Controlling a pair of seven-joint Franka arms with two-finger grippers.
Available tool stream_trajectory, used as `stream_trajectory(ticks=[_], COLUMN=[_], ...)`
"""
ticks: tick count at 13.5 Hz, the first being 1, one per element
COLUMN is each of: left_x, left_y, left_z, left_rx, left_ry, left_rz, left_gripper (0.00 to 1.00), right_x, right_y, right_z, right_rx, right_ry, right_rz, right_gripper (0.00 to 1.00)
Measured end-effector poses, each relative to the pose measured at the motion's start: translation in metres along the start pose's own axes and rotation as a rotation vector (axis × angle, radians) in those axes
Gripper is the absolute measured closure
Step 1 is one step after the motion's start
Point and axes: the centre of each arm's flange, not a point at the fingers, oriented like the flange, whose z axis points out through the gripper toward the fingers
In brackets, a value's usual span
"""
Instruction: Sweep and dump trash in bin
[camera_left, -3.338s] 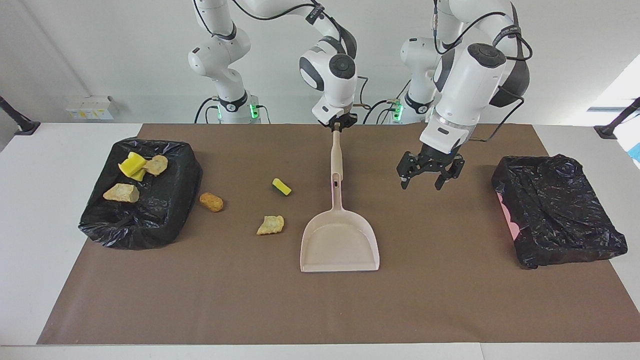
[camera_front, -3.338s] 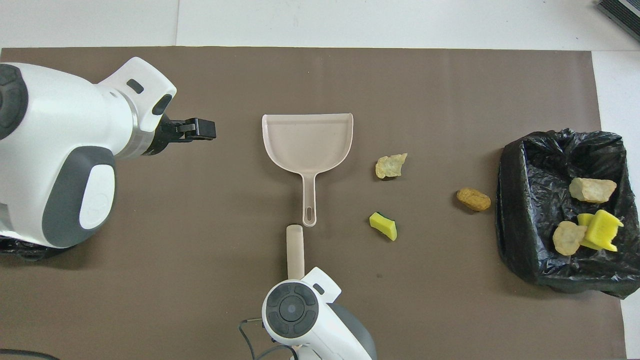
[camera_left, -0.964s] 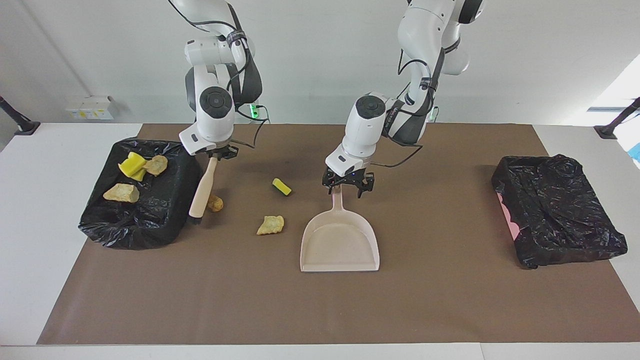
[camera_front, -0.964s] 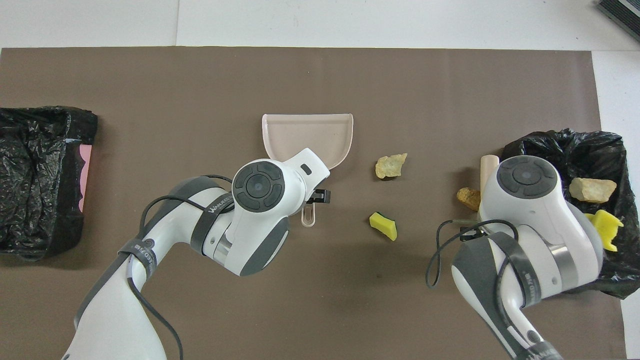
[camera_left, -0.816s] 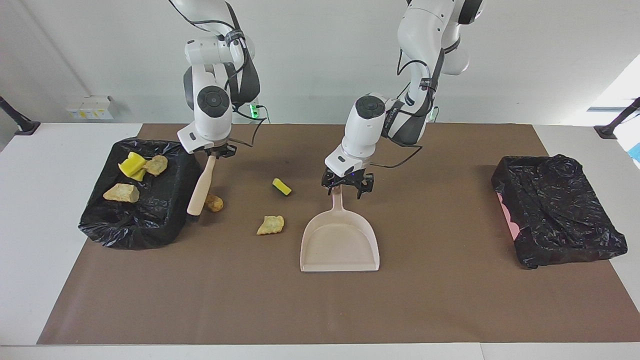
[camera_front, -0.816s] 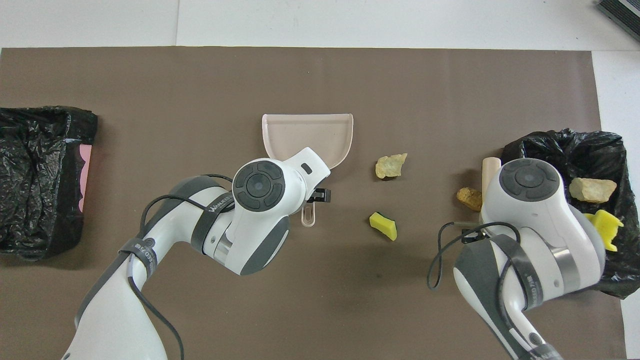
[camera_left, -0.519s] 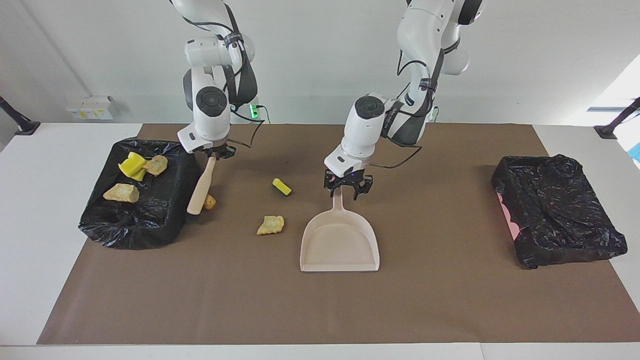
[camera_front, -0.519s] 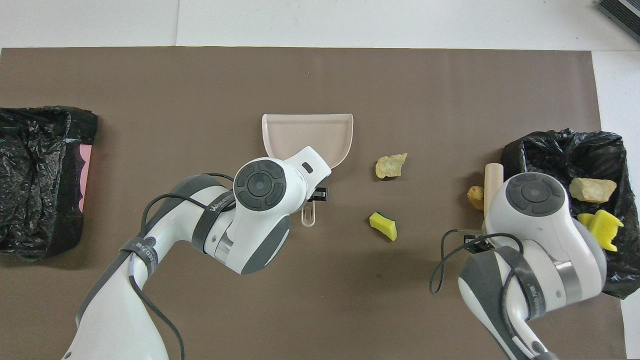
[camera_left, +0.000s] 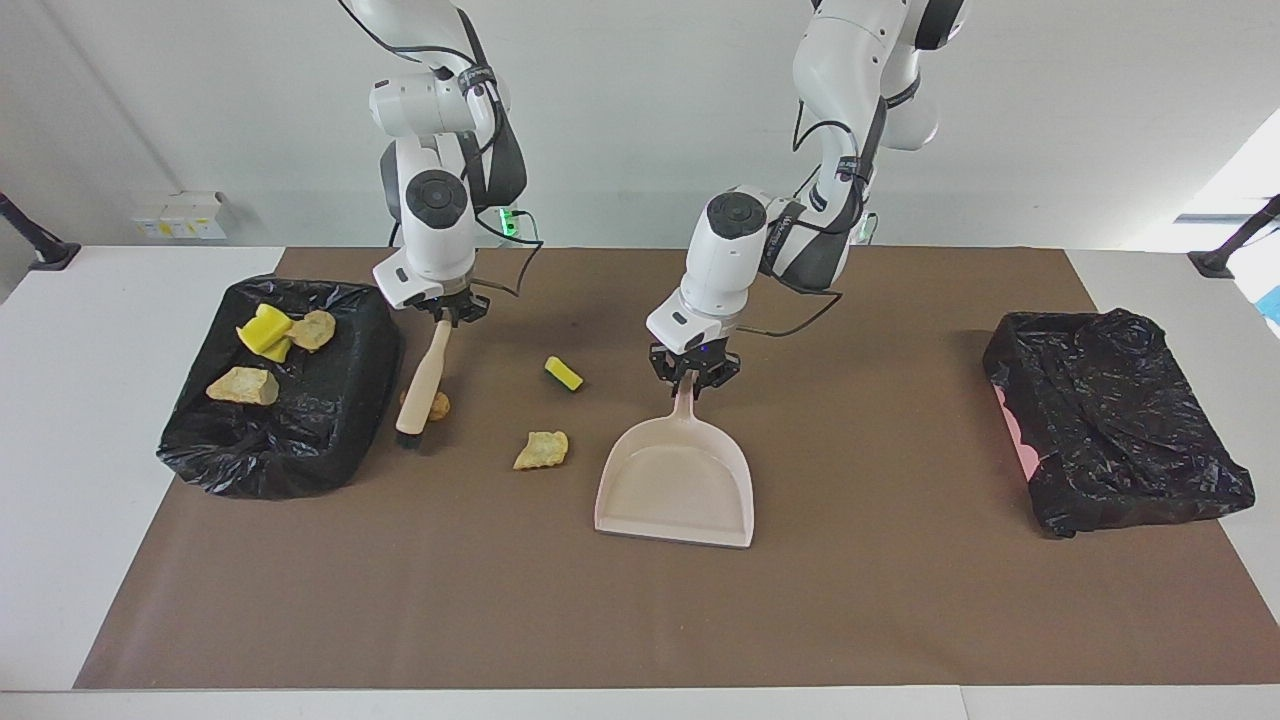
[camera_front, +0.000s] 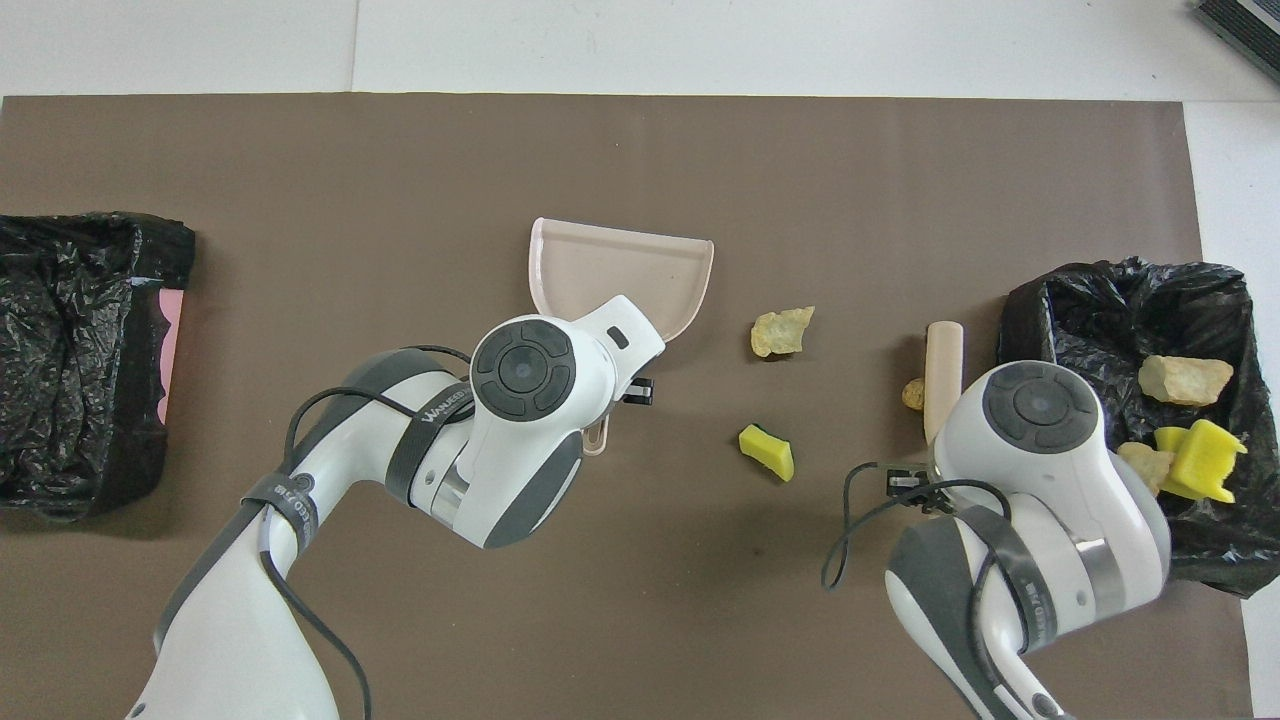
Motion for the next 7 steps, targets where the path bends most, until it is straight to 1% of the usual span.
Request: stream_trajectory(ticks=[2, 3, 5, 7], left_x=[0.004, 0.008, 0.016, 0.018], left_y=[-0.011, -0.022, -0.057, -0.097], left_z=[-0.004, -0.011, -0.042, -0.077], left_rx=[0.015, 0.025, 0.039, 0.046], left_ry=[-0.015, -0.031, -0.070, -0.097], left_rz=[0.107, 0.177, 0.319, 0.428], left_gripper=[0.69, 0.69, 0.69, 0.69], right_x=[0.000, 0.002, 0.009, 0.016], right_y=[-0.021, -0.031, -0.045, -0.050], right_z=[-0.016, -0.025, -0.046, -0.059], right_rx=[0.021, 0.017, -0.004, -0.015], right_ry=[0.010, 0.008, -0.014, -0.025], right_rz=[-0.027, -0.041, -0.061, -0.063], right_gripper=[0.74, 0.74, 0.74, 0.74])
